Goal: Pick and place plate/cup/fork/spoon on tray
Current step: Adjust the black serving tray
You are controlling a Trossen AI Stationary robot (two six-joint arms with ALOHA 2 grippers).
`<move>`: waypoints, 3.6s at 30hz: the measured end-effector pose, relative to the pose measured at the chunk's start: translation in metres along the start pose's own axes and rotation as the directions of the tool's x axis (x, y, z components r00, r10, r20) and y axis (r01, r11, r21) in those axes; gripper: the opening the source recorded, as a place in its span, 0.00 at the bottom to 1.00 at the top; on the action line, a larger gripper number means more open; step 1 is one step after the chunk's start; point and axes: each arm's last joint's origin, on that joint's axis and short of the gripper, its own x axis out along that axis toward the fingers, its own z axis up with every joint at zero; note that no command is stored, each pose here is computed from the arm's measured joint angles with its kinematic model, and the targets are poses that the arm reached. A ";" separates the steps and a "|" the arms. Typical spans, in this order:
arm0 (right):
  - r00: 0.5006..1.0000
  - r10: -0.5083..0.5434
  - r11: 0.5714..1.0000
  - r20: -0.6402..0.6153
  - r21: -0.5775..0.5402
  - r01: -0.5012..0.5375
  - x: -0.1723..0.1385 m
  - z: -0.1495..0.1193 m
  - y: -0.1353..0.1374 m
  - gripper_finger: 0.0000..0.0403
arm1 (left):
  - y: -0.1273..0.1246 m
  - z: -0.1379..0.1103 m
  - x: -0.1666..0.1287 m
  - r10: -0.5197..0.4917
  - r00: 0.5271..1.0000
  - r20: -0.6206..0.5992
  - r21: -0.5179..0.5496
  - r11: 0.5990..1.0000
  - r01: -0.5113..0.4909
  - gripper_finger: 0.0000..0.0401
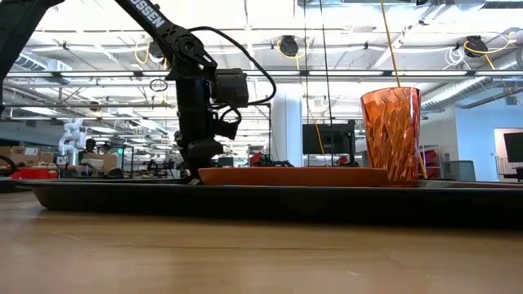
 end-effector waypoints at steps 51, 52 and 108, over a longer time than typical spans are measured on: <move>0.672 0.402 0.882 -0.622 0.066 -0.466 0.129 0.066 0.126 0.06 | 0.005 -0.115 -0.185 -0.284 -0.349 0.893 0.341 0.933 0.113 0.36; 0.616 0.426 0.869 -0.663 0.109 -0.483 0.132 0.066 0.132 0.06 | 0.007 -0.118 -0.187 -0.281 -0.346 0.895 0.337 0.935 0.112 0.36; -0.240 0.129 0.896 -0.962 0.217 -0.387 0.038 -0.108 0.226 0.06 | 0.030 -0.166 -0.188 -0.204 -0.384 0.901 0.282 0.946 0.161 0.36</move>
